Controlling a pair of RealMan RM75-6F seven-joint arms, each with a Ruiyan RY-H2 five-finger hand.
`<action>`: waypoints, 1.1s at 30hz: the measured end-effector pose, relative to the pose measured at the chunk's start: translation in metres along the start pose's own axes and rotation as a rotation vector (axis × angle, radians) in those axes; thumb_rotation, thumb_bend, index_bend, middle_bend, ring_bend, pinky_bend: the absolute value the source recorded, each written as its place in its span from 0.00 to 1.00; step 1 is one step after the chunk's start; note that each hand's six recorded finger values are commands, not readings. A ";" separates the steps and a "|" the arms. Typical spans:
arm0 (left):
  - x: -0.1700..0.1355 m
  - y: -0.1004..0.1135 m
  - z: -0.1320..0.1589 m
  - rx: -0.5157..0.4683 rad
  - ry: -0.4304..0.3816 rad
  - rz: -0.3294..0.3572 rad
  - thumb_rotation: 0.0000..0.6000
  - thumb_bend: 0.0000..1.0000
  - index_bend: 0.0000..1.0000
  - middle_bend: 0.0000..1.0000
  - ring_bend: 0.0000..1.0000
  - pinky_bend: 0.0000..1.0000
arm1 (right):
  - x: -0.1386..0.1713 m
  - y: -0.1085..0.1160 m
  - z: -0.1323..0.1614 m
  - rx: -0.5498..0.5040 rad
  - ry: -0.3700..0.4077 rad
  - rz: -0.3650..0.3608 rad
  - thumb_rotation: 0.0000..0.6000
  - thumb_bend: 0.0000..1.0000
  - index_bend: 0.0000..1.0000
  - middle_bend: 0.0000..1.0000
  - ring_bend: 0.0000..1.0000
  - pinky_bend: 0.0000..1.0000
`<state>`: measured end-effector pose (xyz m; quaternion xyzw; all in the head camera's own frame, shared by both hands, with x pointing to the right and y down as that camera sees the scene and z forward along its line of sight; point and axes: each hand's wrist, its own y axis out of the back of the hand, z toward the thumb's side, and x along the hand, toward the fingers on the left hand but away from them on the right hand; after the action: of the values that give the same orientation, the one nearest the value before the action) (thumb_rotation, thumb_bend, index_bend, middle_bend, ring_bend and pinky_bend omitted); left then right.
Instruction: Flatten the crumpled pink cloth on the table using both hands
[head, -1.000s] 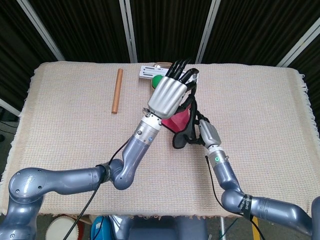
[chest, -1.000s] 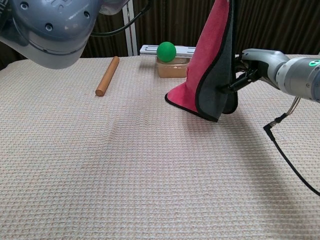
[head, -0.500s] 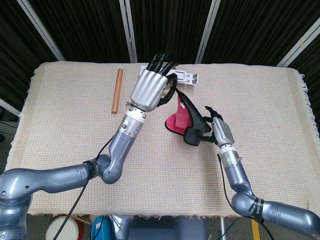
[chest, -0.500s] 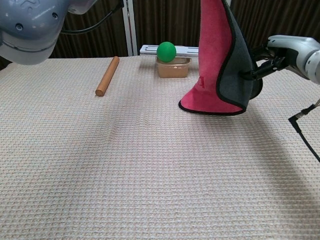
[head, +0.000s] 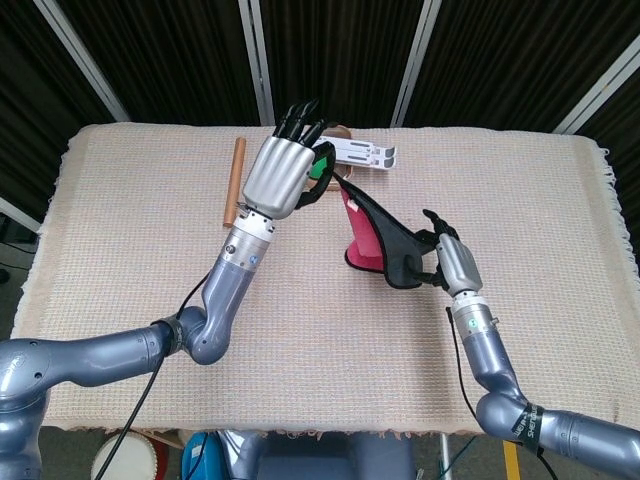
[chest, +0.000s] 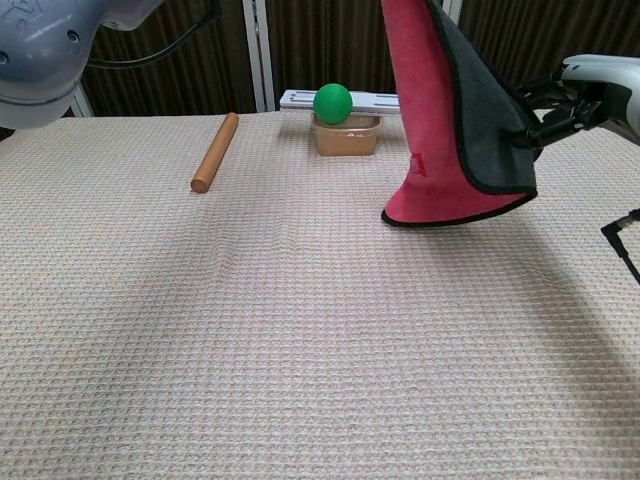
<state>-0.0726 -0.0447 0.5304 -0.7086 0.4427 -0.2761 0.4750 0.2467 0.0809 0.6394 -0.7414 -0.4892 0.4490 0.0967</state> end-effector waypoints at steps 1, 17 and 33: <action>0.000 0.000 -0.001 0.000 0.001 0.000 1.00 0.50 0.61 0.21 0.00 0.00 | 0.001 0.000 0.001 0.008 0.006 0.005 1.00 0.44 0.03 0.00 0.00 0.00; -0.016 -0.006 -0.039 0.034 0.056 -0.031 1.00 0.50 0.61 0.21 0.00 0.00 | 0.021 -0.004 0.006 0.052 0.051 0.074 1.00 0.35 0.00 0.00 0.00 0.00; 0.014 -0.003 0.023 -0.032 -0.027 -0.004 1.00 0.50 0.61 0.21 0.00 0.00 | 0.027 -0.028 0.000 0.039 0.038 0.114 1.00 0.35 0.24 0.00 0.00 0.00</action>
<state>-0.0464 -0.0465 0.5231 -0.7207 0.4391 -0.2604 0.4690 0.2320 0.1167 0.6405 -0.7744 -0.4353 0.4493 0.0946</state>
